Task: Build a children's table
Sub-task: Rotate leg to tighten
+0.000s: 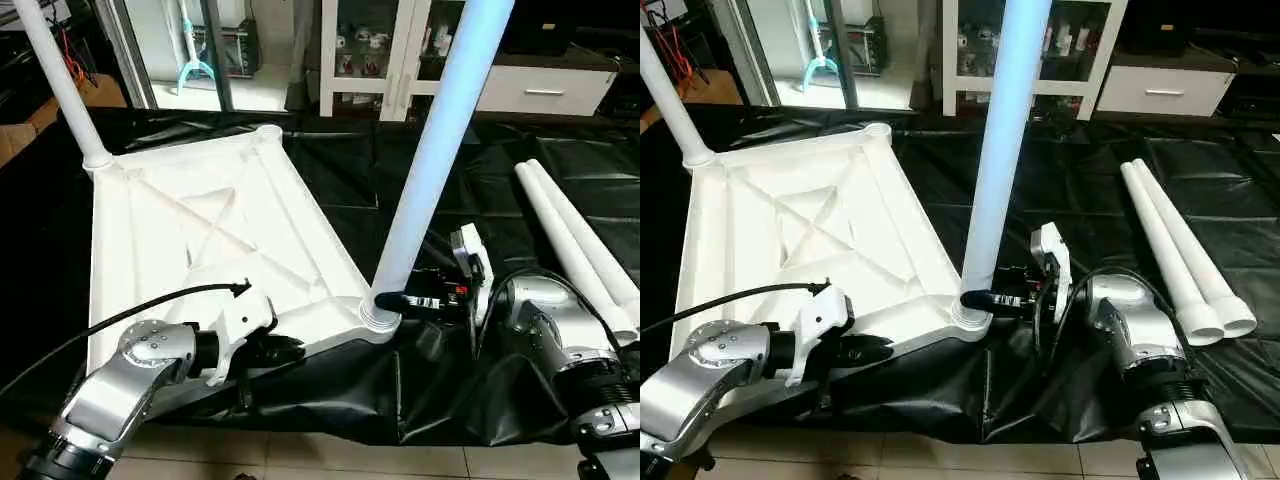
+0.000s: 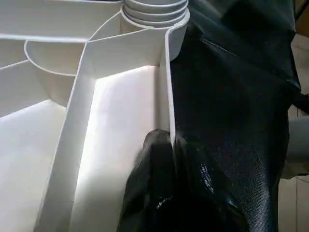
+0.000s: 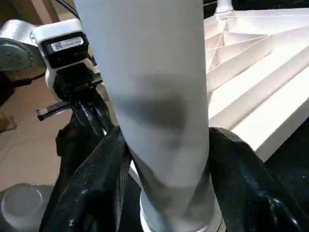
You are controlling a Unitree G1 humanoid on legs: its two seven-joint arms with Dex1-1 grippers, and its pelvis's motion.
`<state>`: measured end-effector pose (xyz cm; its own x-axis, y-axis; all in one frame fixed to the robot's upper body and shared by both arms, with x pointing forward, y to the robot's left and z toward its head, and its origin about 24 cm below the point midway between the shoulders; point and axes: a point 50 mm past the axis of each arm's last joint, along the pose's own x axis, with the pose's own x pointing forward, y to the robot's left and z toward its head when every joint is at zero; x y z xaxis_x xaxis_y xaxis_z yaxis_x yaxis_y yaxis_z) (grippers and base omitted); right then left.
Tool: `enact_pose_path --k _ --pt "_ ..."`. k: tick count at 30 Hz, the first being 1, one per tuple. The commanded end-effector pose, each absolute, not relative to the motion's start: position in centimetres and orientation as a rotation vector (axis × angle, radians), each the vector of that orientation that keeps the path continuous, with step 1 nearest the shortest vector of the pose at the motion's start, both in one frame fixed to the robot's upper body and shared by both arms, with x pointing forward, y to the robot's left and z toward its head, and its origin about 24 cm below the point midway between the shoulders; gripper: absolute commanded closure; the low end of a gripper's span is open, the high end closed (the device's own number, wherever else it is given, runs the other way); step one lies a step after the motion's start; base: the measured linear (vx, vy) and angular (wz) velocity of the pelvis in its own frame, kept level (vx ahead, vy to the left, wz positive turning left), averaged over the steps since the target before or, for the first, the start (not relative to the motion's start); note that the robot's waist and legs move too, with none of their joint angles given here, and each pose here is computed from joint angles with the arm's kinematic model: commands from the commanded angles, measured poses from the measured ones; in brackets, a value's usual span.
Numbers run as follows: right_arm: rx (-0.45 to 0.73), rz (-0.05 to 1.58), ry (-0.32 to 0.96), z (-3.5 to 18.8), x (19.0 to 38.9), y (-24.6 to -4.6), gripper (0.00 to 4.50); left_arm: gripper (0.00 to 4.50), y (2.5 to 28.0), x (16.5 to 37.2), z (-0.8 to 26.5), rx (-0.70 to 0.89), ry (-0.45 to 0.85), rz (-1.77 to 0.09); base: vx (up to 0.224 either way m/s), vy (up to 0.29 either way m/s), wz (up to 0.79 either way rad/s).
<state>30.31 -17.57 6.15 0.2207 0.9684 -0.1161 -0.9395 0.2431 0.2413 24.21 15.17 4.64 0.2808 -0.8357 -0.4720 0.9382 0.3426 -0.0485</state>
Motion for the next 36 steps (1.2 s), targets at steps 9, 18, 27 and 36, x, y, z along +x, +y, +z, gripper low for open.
enact_pose_path --k 9,18,27,36 --pt "0.117 0.682 0.247 3.7 33.8 -17.7 2.53 4.50 13.1 26.4 4.0 0.302 0.491 -1.109 0.000 0.000 0.00" --pt "0.278 0.208 0.371 0.0 34.6 -11.9 2.59 4.50 5.8 30.5 4.5 0.301 0.468 -0.861 0.000 0.000 0.00" --pt "0.188 0.538 0.171 3.6 35.5 -12.7 1.87 4.50 8.8 28.1 3.6 0.327 0.449 -1.064 0.000 0.000 0.00" --pt "0.068 1.130 0.140 7.3 32.7 -17.8 1.21 4.50 13.9 24.3 4.0 0.254 0.490 -1.312 0.000 0.000 0.00"
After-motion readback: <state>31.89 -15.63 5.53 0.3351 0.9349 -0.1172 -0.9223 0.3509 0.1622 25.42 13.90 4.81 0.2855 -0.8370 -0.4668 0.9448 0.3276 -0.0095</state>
